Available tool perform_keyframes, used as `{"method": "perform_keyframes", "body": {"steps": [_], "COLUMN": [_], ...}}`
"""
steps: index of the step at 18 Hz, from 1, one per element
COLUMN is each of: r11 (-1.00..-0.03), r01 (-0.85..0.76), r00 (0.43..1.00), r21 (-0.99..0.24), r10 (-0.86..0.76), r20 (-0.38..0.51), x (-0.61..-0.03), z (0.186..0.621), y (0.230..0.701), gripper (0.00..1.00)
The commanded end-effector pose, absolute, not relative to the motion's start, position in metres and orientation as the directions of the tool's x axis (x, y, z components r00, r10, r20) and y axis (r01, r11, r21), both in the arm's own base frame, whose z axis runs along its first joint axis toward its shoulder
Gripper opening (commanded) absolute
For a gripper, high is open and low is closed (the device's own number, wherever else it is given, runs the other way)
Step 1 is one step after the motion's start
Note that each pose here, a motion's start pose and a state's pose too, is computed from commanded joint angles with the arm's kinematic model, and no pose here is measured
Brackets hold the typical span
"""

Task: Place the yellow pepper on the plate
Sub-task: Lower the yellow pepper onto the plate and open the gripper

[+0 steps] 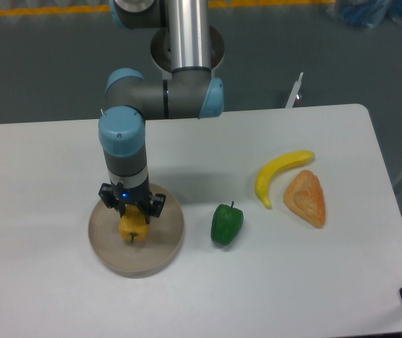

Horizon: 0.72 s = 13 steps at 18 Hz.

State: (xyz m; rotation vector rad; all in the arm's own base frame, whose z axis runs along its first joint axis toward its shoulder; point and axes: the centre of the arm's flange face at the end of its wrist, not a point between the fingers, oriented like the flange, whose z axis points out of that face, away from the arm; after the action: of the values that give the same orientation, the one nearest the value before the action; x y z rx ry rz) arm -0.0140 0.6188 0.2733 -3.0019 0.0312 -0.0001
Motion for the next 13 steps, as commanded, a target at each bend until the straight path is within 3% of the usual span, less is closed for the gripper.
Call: {"method": "perform_keyframes", "body": {"steps": [3, 11, 13], "r11": [-0.991, -0.988, -0.987], "r01": [-0.022, -0.023, -0.023], "r00": [1.000, 1.000, 1.000], "r21": [-0.134, -0.153, -0.161], "r10": [-0.022, -0.022, -0.022], "r20": [-0.002, -0.007, -0.008], "x": [-0.014, -0.016, -0.017], "z": [0.270, 0.281, 0.286], "y": [0.619, 0.621, 0.622], "gripper": [0.42, 1.00, 1.00]}}
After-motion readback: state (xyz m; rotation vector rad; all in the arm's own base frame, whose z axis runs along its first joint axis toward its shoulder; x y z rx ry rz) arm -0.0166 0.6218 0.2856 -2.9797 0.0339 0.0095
